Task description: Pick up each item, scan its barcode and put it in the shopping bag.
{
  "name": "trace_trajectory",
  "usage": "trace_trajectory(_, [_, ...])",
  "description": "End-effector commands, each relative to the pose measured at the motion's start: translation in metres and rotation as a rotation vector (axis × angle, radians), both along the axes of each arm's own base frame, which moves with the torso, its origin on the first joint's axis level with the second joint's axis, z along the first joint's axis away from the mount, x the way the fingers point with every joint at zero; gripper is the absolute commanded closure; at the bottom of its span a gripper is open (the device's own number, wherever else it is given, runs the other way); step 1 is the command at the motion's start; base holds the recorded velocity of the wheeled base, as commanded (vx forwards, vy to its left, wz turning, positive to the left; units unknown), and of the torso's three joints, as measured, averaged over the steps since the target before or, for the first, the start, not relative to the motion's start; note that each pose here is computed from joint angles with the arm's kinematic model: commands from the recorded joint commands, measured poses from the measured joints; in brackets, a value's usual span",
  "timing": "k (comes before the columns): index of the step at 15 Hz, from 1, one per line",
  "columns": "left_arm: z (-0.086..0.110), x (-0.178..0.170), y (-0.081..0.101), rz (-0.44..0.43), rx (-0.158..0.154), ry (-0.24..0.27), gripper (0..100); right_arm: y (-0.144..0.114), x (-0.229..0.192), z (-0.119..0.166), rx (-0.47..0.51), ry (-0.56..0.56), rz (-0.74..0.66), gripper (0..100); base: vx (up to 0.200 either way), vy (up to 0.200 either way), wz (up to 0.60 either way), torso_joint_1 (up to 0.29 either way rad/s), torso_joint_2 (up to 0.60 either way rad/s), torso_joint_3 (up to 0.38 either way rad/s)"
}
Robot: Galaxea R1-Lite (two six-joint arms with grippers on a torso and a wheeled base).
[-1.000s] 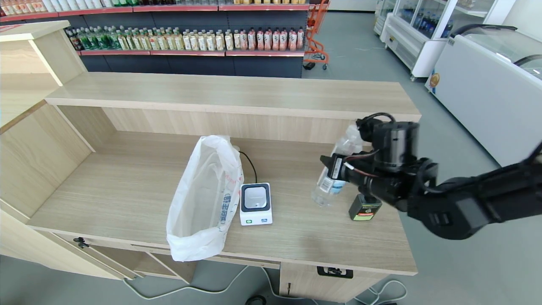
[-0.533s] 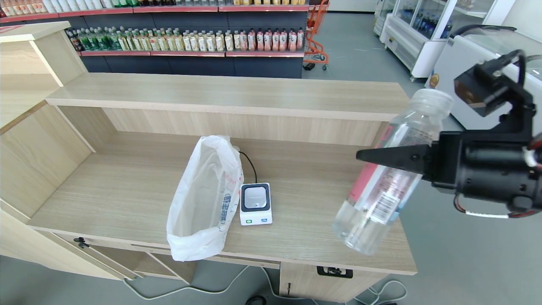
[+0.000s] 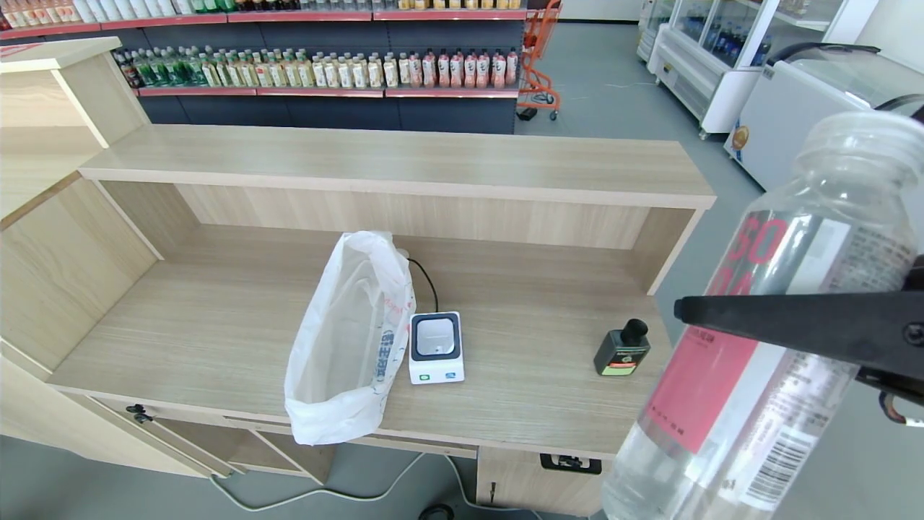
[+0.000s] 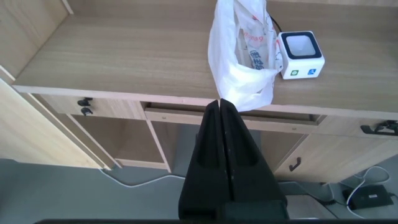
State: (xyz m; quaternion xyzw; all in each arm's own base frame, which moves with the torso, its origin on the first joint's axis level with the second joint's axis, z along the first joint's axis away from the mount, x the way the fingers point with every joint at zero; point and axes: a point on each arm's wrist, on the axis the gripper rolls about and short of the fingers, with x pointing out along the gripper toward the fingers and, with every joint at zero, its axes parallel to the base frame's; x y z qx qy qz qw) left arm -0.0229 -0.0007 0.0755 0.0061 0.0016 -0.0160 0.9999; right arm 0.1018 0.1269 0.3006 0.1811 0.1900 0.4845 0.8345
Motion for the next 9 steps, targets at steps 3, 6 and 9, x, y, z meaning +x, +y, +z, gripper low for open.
trace_trajectory(3, [0.0, 0.0, 0.0, 0.0, 0.0, -0.002, 100, 0.008, 0.0, -0.005, -0.021, 0.012, 0.03, 100, 0.0, 0.0, 0.0, 0.0, 0.0, 0.0])
trace_trajectory(6, [0.0, 0.0, 0.0, 0.0, 0.0, 0.001, 100, 0.014, 0.004, 0.002, -0.017, 0.0, -0.003, 100, 0.0, 0.0, 0.0, 0.0, 0.0, 0.0])
trace_trajectory(9, [0.0, 0.0, 0.0, 0.0, 0.0, 0.0, 100, 0.019, -0.003, 0.013, -0.009, -0.02, -0.021, 100, 0.0, 0.0, 0.0, 0.0, 0.0, 0.0])
